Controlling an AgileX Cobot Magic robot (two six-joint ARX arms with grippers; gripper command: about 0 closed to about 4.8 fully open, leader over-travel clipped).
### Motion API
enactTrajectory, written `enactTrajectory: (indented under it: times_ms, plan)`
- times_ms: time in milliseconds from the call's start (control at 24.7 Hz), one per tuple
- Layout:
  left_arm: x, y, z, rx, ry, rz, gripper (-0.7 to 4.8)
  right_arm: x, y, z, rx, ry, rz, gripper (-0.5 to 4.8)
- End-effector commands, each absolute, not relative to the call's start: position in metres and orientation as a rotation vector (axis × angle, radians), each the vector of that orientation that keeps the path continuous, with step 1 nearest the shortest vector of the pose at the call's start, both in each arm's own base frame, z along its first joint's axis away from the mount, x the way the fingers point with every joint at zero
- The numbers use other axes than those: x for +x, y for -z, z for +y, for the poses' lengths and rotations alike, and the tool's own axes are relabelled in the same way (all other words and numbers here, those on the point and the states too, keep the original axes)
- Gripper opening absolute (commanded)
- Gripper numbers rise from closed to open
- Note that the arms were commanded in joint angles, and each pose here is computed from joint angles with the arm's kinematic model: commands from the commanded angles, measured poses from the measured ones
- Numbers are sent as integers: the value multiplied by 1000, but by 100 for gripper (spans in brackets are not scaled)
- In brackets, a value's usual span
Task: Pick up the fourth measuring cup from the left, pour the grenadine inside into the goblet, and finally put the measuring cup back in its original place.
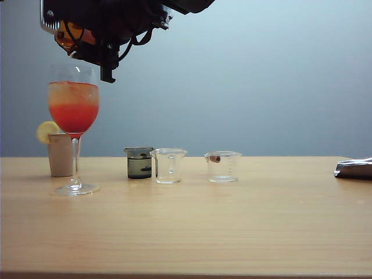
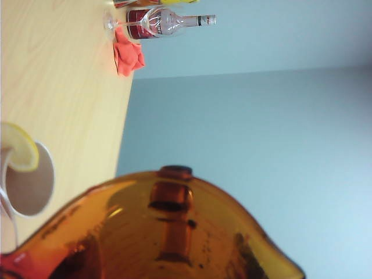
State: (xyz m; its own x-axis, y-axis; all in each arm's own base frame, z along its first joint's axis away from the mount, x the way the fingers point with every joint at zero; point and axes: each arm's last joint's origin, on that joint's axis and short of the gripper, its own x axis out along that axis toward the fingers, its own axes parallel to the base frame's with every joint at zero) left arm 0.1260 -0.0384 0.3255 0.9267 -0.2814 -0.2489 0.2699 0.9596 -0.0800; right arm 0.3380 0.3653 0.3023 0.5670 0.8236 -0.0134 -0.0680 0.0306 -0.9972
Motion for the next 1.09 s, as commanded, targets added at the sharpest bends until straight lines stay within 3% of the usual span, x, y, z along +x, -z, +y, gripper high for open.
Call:
enactTrajectory:
  times_ms: [41,608,1094]
  plan:
    - [125,-328,-38,-50,288,248,-6,338,-309,364,-1264,-780,-682,-5]
    - [125,-328,-38,-51,288,248,-6,359,-326,337,-601,-783,-426,-5]
    - [125,-328,-38,-50,288,248,-6,382,-376,266,-301,-567,-348,-5]
